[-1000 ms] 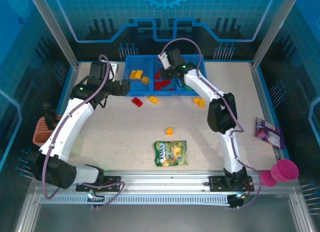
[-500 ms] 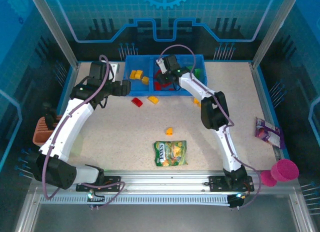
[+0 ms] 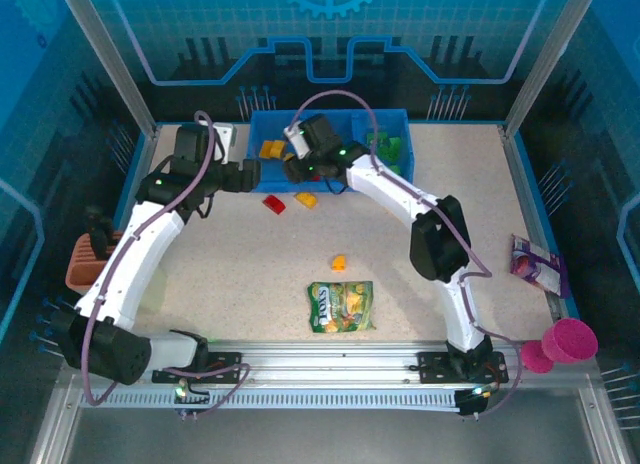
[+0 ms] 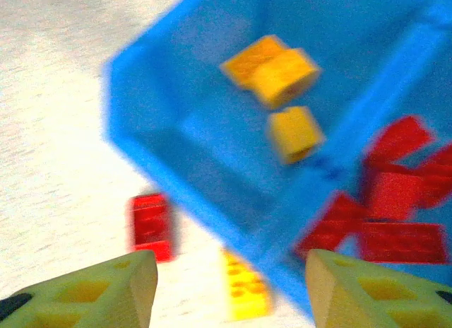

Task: Sort the legos into containers by color
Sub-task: Pick up the lego from the center of the table.

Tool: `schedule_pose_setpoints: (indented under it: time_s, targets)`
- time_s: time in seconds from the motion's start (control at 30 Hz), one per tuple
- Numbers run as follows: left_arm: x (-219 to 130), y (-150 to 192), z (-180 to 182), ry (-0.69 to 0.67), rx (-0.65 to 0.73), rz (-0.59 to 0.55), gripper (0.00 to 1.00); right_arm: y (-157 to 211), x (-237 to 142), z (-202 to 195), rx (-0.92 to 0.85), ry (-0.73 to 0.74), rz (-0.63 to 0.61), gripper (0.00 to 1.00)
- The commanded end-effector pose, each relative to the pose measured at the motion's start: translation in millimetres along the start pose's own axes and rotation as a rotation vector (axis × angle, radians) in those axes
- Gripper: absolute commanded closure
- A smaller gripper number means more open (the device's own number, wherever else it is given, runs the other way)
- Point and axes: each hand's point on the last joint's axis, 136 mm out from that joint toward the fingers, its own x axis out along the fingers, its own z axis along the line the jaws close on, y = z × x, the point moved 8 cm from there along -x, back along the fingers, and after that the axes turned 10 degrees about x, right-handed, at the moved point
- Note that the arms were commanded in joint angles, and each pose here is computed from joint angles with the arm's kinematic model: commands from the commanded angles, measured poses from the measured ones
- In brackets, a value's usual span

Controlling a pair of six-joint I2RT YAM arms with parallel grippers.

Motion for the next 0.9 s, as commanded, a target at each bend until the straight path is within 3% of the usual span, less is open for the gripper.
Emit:
schedule_pose_setpoints:
  time_s: [0.0,0.33,0.67,0.87]
  targets:
    - [-12,0,8,0.033,-0.052,-0.052,0.05,38,17,26,0.076,-0.097,0.144,0.41]
    - [-43,5,20,0.013,-0.104,-0.126,0.01,59,74,48,0.059,-0.113,0.221,0.37]
    - [-48,11,25,-0.003,-0.120,-0.129,0.01,72,116,41,-0.015,-0.016,0.249,0.30]
    - [-41,9,24,0.013,-0.130,-0.123,0.01,82,129,40,-0.044,0.009,0.273,0.31]
